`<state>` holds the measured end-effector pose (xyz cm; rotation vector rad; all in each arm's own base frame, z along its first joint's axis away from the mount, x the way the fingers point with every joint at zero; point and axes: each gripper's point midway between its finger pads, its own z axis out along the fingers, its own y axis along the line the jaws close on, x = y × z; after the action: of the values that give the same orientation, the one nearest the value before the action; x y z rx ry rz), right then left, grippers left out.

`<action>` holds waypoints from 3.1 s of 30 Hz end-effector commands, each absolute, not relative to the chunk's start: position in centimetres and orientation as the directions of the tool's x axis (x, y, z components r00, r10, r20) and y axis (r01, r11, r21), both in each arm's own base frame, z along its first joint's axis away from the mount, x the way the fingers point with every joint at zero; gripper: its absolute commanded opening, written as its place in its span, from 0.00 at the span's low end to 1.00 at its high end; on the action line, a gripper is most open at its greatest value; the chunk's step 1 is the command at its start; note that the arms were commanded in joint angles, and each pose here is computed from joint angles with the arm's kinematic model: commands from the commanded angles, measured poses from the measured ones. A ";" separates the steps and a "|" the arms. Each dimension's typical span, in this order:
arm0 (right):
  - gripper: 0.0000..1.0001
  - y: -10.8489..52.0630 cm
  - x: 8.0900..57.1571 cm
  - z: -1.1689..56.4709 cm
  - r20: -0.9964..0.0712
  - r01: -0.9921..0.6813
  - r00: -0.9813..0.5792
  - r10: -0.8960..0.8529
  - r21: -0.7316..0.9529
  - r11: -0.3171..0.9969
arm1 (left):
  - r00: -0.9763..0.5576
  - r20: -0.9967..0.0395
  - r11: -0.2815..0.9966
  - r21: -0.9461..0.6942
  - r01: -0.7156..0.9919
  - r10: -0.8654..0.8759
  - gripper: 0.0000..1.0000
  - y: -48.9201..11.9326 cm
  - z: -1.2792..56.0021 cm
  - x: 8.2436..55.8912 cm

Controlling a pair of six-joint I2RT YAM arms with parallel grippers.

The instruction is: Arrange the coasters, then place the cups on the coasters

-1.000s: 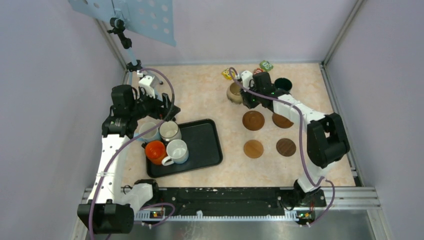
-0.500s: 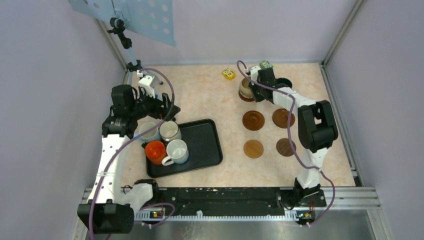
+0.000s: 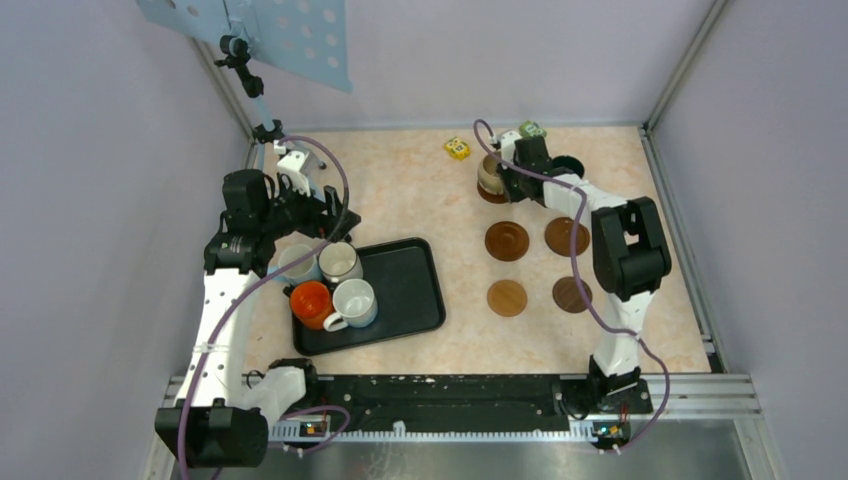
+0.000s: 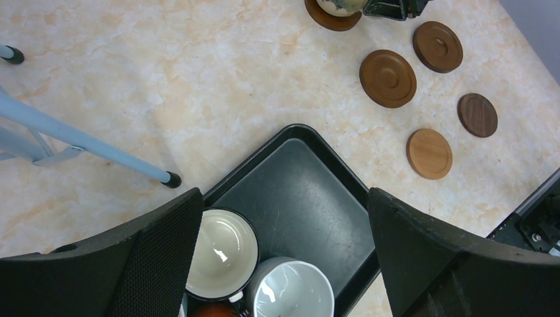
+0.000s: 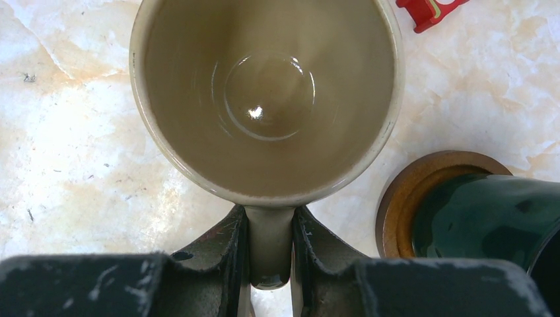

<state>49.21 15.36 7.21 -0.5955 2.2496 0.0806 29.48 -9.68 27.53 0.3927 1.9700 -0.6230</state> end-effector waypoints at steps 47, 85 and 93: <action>0.35 15.6 52.1 12.1 -0.786 -0.461 -0.502 -0.361 -0.110 0.881 | -0.434 -0.901 0.812 -0.251 0.528 0.004 0.99 -9.7 28.0 30.1; 0.33 13.7 49.9 12.4 -0.759 -0.472 -0.532 -0.374 -0.101 0.876 | -0.439 -0.899 0.810 -0.257 0.527 0.000 0.99 -9.7 27.9 30.2; 0.56 13.8 49.9 13.9 -0.774 -0.474 -0.515 -0.369 -0.101 0.874 | -0.435 -0.900 0.809 -0.248 0.533 0.010 0.99 -9.7 28.0 30.1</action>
<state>49.05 14.08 8.62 -0.6254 2.2782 0.1556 29.83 -9.66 26.91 0.3865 1.9912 -0.6302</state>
